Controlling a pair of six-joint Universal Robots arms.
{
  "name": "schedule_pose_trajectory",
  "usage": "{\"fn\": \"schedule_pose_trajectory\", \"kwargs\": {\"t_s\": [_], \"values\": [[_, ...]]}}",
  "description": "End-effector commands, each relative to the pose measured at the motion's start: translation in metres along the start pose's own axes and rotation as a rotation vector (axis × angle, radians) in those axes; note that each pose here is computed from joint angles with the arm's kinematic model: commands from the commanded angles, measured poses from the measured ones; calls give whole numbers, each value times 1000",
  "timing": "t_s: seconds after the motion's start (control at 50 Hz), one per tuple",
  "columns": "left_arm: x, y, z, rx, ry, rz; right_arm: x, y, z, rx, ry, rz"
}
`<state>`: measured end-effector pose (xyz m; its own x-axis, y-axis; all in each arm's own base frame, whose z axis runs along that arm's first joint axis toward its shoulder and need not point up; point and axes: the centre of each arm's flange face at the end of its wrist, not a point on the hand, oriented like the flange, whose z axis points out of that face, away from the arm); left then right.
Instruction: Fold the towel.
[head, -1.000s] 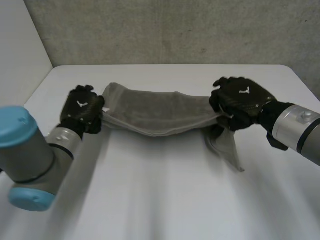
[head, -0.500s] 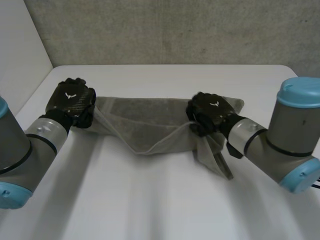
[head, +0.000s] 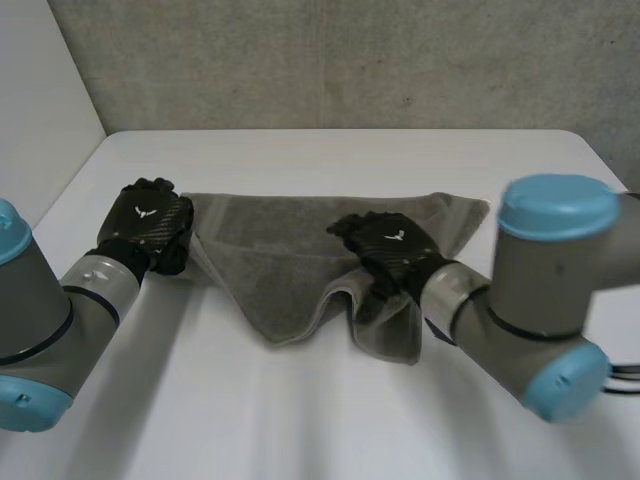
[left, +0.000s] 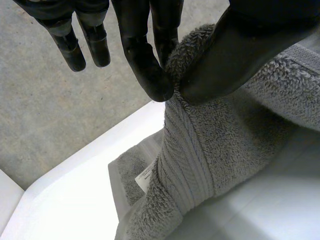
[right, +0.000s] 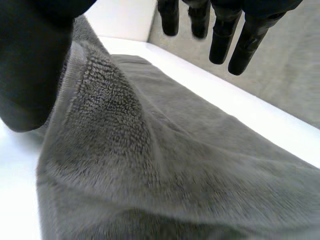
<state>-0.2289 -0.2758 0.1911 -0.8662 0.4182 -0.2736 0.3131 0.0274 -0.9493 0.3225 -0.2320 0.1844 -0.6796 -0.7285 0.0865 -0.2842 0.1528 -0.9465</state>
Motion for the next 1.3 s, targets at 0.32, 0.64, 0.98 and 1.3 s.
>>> {"fn": "schedule_pose_trajectory", "kwargs": {"t_s": [0.32,0.64,0.98,1.3], "values": [[5,2,-1,7,8,2,-4,47,-77,20,90,60],[5,-4,-5,22,0,-32,-3,48,-44,110,76,211],[2,-14,-10,48,-9,-51,-34,57,9,144,87,217],[-21,-46,-20,156,-72,-148,-10,63,23,168,157,170]]}}
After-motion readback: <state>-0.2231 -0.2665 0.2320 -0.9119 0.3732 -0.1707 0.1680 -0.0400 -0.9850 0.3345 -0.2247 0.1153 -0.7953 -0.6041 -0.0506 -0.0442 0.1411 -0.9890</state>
